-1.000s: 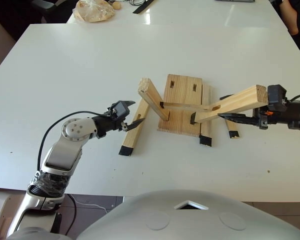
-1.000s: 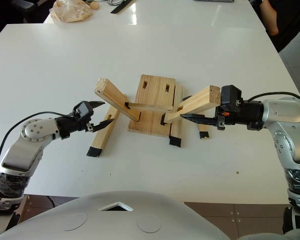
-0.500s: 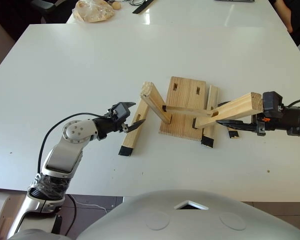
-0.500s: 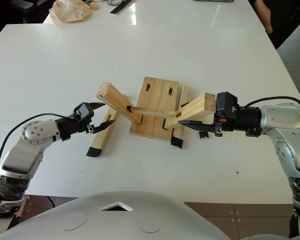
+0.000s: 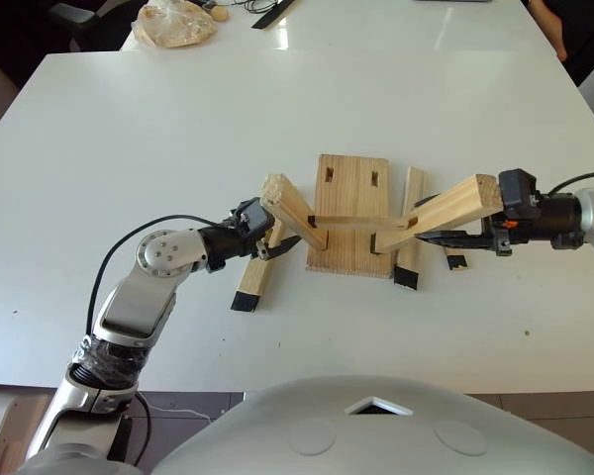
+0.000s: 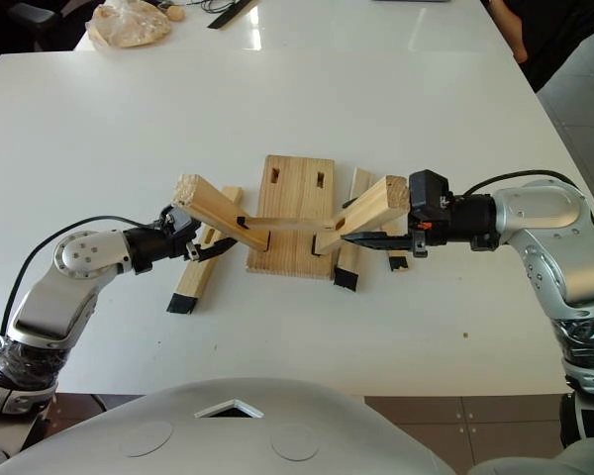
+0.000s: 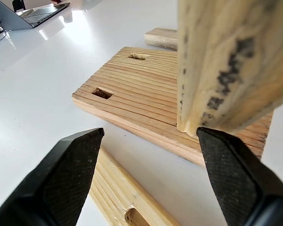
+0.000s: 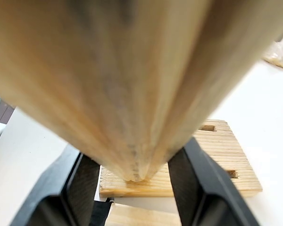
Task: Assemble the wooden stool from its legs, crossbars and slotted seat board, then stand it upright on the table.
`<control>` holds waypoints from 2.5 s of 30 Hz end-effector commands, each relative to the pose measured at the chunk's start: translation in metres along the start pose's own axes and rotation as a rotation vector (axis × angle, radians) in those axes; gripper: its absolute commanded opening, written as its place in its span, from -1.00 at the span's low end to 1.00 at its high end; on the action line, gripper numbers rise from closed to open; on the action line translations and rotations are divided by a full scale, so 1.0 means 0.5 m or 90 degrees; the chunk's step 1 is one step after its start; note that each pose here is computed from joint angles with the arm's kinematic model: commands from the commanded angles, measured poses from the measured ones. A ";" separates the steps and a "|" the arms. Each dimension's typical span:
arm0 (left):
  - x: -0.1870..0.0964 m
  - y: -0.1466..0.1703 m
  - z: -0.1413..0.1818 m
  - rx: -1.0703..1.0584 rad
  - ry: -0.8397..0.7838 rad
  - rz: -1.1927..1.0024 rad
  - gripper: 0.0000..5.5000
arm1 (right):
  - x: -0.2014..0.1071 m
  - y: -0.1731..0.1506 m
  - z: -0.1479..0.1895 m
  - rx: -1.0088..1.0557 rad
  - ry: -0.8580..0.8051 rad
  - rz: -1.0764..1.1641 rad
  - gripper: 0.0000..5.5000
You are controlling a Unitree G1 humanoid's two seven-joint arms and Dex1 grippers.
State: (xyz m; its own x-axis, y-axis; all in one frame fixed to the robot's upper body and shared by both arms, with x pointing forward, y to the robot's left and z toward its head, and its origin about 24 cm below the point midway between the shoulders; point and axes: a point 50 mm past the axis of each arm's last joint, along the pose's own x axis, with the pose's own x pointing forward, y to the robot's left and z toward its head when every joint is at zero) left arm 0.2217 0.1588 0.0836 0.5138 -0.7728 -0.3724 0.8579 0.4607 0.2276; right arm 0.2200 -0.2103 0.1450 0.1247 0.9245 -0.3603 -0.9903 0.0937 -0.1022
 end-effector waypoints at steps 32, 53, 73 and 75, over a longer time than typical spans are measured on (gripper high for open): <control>0.017 -0.032 -0.005 -0.043 -0.004 -0.017 0.33 | 0.116 0.016 -0.188 0.153 0.267 0.244 -0.28; -0.049 0.036 -0.072 0.034 0.074 0.091 0.92 | 0.060 -0.075 -0.043 0.102 0.079 0.054 -0.28; -0.123 0.129 0.103 -0.195 -0.308 0.352 0.92 | -0.053 -0.025 0.040 0.104 -0.093 -0.105 0.19; -0.123 0.114 0.157 -0.215 -0.375 0.319 0.92 | -0.064 -0.020 0.072 0.100 -0.151 -0.113 0.19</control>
State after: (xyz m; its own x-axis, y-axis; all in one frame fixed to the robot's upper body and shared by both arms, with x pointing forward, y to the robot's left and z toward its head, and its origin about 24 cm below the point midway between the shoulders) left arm 0.2447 0.2122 0.1650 0.8651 -0.4734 0.1656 0.4842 0.8744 -0.0299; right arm 0.2287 -0.2285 0.1703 0.2897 0.9364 -0.1980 -0.9534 0.3005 0.0267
